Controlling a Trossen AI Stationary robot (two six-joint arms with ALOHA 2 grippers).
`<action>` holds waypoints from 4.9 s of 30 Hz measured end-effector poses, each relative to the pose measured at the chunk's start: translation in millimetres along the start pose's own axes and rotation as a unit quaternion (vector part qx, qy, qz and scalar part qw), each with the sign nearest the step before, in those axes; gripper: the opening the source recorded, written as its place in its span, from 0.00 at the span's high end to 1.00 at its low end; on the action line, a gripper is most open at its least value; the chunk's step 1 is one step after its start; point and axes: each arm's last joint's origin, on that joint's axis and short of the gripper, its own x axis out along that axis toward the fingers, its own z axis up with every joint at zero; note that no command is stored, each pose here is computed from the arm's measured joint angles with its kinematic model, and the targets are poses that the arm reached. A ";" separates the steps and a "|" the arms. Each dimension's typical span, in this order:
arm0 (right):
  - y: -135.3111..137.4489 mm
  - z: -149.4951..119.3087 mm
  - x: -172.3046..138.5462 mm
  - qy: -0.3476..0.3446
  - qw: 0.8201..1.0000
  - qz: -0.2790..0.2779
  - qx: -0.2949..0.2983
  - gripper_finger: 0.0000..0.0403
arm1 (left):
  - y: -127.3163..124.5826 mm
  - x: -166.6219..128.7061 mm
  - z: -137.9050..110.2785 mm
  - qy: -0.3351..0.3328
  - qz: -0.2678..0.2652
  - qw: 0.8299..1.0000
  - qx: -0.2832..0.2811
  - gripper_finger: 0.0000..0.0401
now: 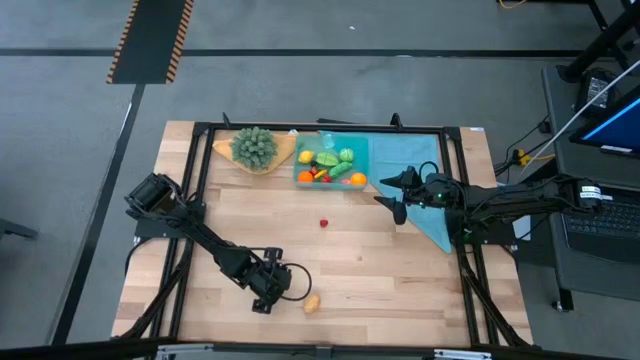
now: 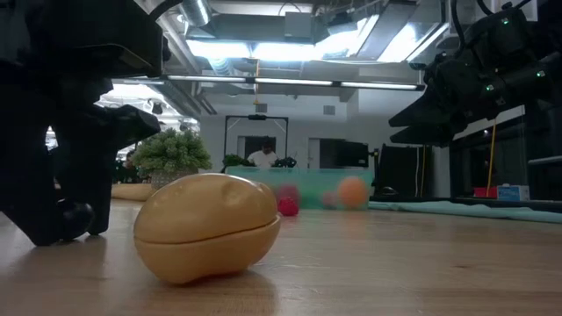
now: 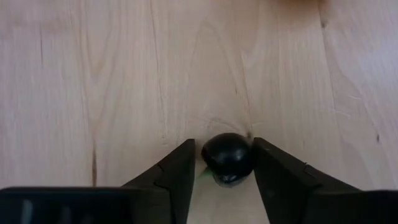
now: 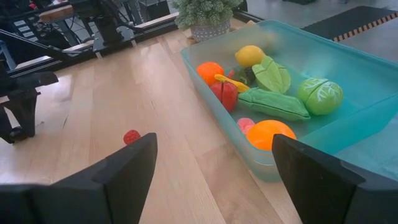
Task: Pick and placing Produce into tupperware
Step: Put the bing cherry into the blue bin
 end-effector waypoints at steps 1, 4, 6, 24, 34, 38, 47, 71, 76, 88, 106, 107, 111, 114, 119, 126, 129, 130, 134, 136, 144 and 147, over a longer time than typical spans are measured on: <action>0.0 0.0 0.0 0.000 1.000 0.000 0.000 0.21 | 0.0 0.0 -0.1 0.000 0.000 1.000 0.000 0.64; 0.0 0.0 0.0 0.000 1.000 0.000 0.000 0.21 | 0.0 0.0 -0.1 0.000 0.000 1.000 0.000 0.70; 0.0 0.0 0.0 0.000 1.000 0.000 0.000 0.21 | 0.0 0.0 -0.1 0.000 0.000 1.000 0.000 0.72; 0.0 0.1 0.0 0.000 1.000 0.000 0.000 0.21 | 11.0 -33.2 -0.9 0.013 0.000 0.999 0.036 0.74; 0.0 0.1 0.0 0.000 1.000 0.000 0.002 0.21 | 44.1 -100.9 5.8 -0.049 0.034 0.997 0.051 0.74; 0.0 0.1 0.0 0.000 1.000 0.000 0.002 0.21 | 59.0 -123.0 1.8 -0.093 0.046 0.993 0.053 0.74; 0.1 0.1 0.0 -0.001 1.000 0.001 0.004 0.21 | 97.2 -134.2 -34.3 -0.205 0.043 0.977 0.026 0.74; 0.0 0.1 0.0 -0.001 1.000 0.000 0.013 0.21 | 143.0 -97.8 -83.6 -0.424 -0.018 0.904 0.039 0.74; 0.0 0.1 0.0 -0.001 1.000 0.000 0.012 0.21 | 151.9 -99.2 -82.3 -0.433 0.003 0.901 0.020 0.74; 0.0 0.1 0.0 0.000 1.000 0.000 0.010 0.21 | 180.0 -107.8 -79.6 -0.469 0.117 0.873 -0.066 0.74; 0.0 0.1 0.0 -0.001 1.000 0.000 0.007 0.21 | 187.7 -107.7 -80.8 -0.468 0.140 0.866 -0.109 0.74; 0.1 0.1 0.0 -0.001 1.000 0.000 0.007 0.21 | 187.8 -107.1 -80.3 -0.468 0.140 0.866 -0.109 0.74; 0.0 0.1 0.0 -0.001 1.000 0.000 -0.002 0.21 | 189.0 -104.9 -74.7 -0.485 0.142 0.857 -0.104 0.74; 0.0 0.1 0.0 -0.001 1.000 0.000 -0.002 0.21 | 191.8 -102.4 -69.3 -0.502 0.149 0.846 -0.096 0.74; 0.0 0.1 0.0 -0.001 1.000 0.000 -0.002 0.21 | 205.6 -94.0 -57.8 -0.503 0.147 0.846 -0.096 0.74; 0.0 0.1 0.0 -0.001 1.000 0.000 -0.002 0.21 | 229.8 -84.3 -34.2 -0.506 0.141 0.845 -0.097 0.74; 0.1 0.2 0.0 -0.001 1.000 0.000 -0.001 0.21 | 240.6 -81.2 -23.5 -0.505 0.134 0.847 -0.094 0.74; 0.0 0.1 0.0 -0.001 1.000 0.000 -0.001 0.21 | 244.0 -81.2 -19.4 -0.506 0.134 0.847 -0.094 0.74; 0.0 0.2 0.0 -0.001 1.000 0.000 -0.001 0.21 | 258.5 -79.4 -1.9 -0.510 0.141 0.843 -0.097 0.74; 0.0 0.1 0.0 -0.001 1.000 0.000 -0.001 0.21 | 266.1 -77.6 6.5 -0.512 0.131 0.844 -0.091 0.74; 0.1 0.1 0.0 -0.001 1.000 0.000 -0.001 0.21 | 292.2 -64.1 29.5 -0.507 0.120 0.849 -0.088 0.74; 0.0 0.1 0.0 0.000 1.000 0.000 -0.001 0.21 | 299.0 -60.2 34.6 -0.503 0.111 0.853 -0.086 0.74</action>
